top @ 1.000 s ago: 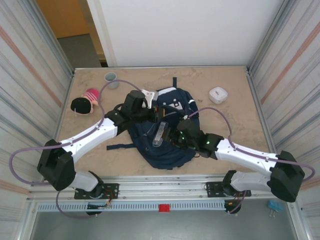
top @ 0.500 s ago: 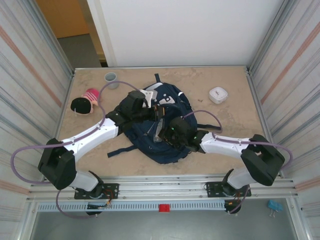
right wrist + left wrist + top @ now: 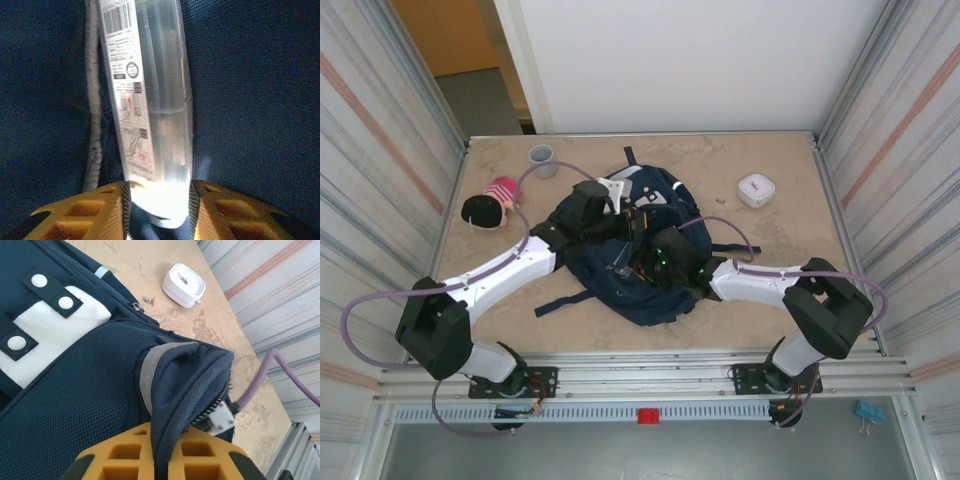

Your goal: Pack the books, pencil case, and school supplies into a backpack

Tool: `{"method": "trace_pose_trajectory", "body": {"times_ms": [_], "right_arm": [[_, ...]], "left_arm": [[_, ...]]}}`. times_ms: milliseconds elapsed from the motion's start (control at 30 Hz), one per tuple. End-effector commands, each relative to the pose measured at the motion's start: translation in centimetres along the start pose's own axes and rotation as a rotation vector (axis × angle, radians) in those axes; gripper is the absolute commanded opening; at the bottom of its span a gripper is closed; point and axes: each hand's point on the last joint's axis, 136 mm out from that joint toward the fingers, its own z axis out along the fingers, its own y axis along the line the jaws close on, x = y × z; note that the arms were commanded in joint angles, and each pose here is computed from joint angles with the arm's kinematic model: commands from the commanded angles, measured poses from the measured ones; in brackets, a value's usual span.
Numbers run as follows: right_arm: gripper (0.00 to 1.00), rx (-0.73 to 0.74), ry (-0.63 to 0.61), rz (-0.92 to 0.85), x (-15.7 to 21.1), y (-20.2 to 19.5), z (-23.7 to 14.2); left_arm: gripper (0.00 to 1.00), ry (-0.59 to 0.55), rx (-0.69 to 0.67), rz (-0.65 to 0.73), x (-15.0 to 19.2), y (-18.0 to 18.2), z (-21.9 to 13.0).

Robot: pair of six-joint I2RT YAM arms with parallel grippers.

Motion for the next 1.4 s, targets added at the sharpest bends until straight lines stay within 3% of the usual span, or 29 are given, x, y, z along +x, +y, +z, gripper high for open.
{"method": "trace_pose_trajectory", "body": {"times_ms": [0,167,467,833,933,1133,1233,1367], "right_arm": [[0.4,-0.027,-0.055,0.032,-0.9,0.3,-2.1],[0.36,-0.023,-0.086,0.047,-1.3,0.1,-2.7],[0.27,0.005,-0.066,0.061,-1.4,-0.1,0.7],[0.21,-0.121,-0.049,-0.032,-2.5,4.8,3.2],[0.24,-0.135,-0.064,-0.063,-2.6,4.9,2.1],[0.46,-0.1,-0.1,-0.173,-2.4,3.6,-1.9],[0.49,-0.052,-0.129,-0.25,-2.5,2.5,-4.2],[0.52,0.003,-0.177,-0.354,-2.9,1.3,-7.6]], "left_arm": [[0.06,-0.164,0.064,0.033,-4.1,-1.8,-2.2],[0.07,-0.176,0.072,0.027,-4.5,-1.7,-2.3],[0.07,-0.185,0.113,0.027,-4.8,-2.6,-2.8],[0.07,-0.182,0.09,0.021,-4.1,-1.9,-3.0],[0.07,-0.186,0.054,0.029,-3.9,-1.1,-3.1],[0.08,-0.145,0.015,0.02,-3.3,0.4,-2.7],[0.16,-0.102,0.02,0.035,-2.7,0.4,-2.3],[0.43,-0.058,0.018,0.052,-2.0,0.4,-2.4]]}}
